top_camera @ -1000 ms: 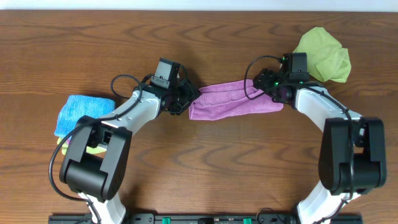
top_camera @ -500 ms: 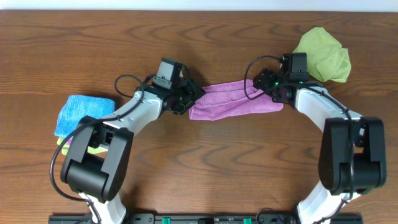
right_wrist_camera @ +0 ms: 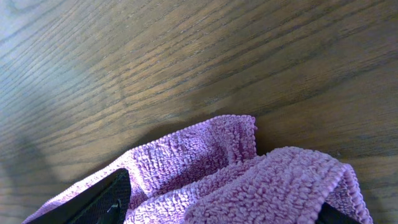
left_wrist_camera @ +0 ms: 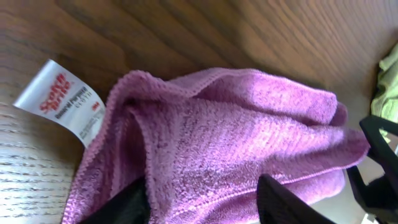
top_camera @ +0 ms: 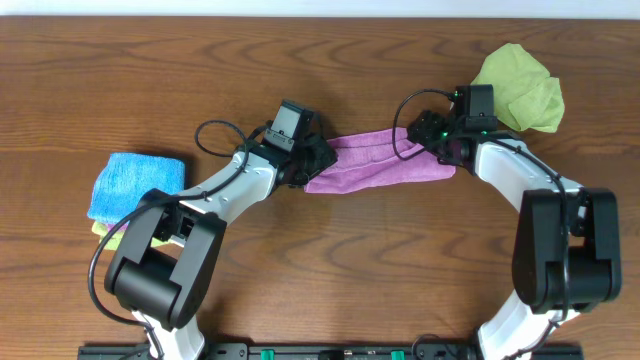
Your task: Fold the cloth
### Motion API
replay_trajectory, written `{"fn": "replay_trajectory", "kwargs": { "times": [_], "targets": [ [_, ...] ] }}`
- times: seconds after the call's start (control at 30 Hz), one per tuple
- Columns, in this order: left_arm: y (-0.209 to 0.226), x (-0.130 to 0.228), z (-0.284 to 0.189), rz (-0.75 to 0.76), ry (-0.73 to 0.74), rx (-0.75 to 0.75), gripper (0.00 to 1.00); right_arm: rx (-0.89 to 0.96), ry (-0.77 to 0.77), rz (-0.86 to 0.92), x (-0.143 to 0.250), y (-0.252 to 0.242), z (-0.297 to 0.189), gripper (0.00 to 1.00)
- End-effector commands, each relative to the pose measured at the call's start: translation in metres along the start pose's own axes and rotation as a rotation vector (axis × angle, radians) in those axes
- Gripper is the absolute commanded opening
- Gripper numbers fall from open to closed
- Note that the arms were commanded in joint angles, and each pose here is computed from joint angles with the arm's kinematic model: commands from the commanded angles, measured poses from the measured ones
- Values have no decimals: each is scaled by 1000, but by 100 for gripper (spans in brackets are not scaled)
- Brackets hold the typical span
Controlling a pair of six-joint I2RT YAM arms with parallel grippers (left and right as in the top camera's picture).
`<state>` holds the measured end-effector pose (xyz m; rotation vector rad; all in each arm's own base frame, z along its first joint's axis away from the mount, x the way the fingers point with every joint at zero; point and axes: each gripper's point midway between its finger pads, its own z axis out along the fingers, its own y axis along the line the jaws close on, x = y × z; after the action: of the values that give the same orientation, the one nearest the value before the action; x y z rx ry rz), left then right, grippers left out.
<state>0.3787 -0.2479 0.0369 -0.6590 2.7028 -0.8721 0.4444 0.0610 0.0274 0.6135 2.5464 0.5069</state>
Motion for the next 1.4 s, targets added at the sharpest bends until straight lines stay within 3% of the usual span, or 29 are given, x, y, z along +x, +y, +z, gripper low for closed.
{"fn": "replay_trajectory", "kwargs": {
  "times": [0.0, 0.2, 0.27, 0.33, 0.37, 0.4, 0.97, 1.37],
  "targets": [
    [0, -9, 5, 9, -36, -21, 50, -18, -3, -13, -3, 9, -1, 71],
    [7, 1, 21, 6, 15, -21, 44, -18, -3, -13, -3, 9, -1, 70],
    [4, 1, 24, 7, 21, -3, 36, -18, -3, -13, -3, 9, -1, 70],
    [3, 0, 24, 10, 17, 2, 22, -18, -3, -13, -3, 9, -1, 70],
    [2, 0, 24, 11, 17, 3, 10, -18, -3, -13, -3, 9, -1, 70],
    [2, 0, 24, 11, 17, 3, 6, -18, -3, -13, -3, 9, -1, 70],
    [1, -36, -12, 11, -61, 31, 6, -12, 11, -26, 3, 15, -11, 67],
    [0, -38, -14, 5, -68, 33, 6, -37, -3, -57, 5, 31, -16, 70]
  ]
}}
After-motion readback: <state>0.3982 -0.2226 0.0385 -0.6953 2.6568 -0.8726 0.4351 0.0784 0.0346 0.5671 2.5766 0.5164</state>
